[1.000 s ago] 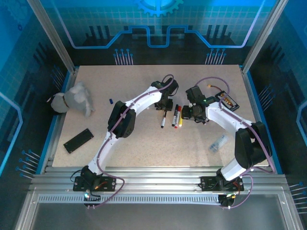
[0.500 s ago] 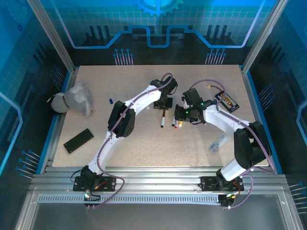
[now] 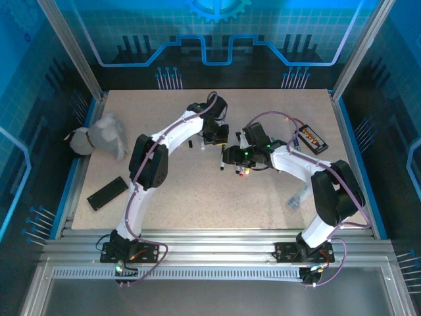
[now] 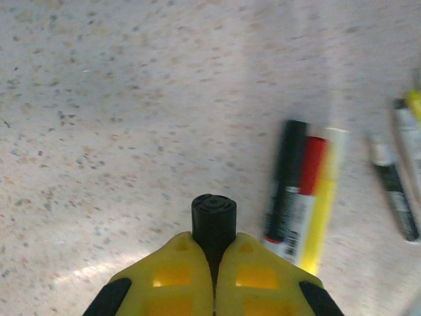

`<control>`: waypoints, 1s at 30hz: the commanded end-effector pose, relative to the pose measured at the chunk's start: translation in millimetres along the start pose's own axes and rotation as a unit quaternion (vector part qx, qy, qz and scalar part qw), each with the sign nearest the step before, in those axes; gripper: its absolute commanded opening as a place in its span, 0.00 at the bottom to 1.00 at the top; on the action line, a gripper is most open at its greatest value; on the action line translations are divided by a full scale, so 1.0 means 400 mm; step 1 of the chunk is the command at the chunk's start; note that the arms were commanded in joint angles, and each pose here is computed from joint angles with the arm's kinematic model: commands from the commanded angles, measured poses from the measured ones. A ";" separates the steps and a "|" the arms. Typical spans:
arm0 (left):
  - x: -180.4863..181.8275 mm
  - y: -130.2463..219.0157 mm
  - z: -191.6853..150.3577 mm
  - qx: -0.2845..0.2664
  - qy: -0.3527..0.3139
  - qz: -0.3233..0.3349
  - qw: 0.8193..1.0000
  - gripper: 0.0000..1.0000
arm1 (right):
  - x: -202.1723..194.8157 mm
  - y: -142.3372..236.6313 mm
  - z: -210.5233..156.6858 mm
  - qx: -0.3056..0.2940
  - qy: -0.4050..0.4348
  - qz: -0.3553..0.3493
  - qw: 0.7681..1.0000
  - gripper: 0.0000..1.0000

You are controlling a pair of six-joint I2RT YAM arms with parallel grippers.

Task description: Open the pen caps

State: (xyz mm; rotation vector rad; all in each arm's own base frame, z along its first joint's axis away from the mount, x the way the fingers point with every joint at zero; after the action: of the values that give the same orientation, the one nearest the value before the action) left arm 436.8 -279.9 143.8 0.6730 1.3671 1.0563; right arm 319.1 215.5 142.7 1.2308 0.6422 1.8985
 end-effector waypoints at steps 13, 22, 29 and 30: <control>-0.061 0.114 -0.020 -0.012 -0.006 -0.060 0.998 0.00 | 0.026 -0.030 0.020 -0.006 -0.009 0.020 1.000 0.03; -0.035 0.108 -0.017 -0.025 -0.005 -0.023 0.999 0.26 | 0.038 -0.012 0.003 -0.020 0.023 0.054 0.998 0.00; -0.030 0.090 -0.011 -0.023 -0.003 -0.019 1.000 0.26 | 0.046 -0.012 0.000 -0.016 0.025 0.063 0.998 0.00; -0.029 0.086 -0.010 -0.023 -0.002 -0.018 1.000 0.26 | 0.048 -0.012 0.000 -0.016 0.027 0.065 0.997 0.00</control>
State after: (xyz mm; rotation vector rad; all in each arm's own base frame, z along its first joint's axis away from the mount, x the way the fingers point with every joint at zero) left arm 430.7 -282.3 172.6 0.6003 1.3578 1.0277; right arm 316.3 227.4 132.6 1.2783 0.6115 1.9621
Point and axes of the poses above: each hand's point on the last joint's axis, 136 mm out from that joint toward the fingers, its own y axis back along the fingers, its own x axis along the line the jaws close on, z = x × y, the point moved 6 cm from there along y, back along the fingers, and after that the axes turned 7 degrees about y, right-handed, at the moved point
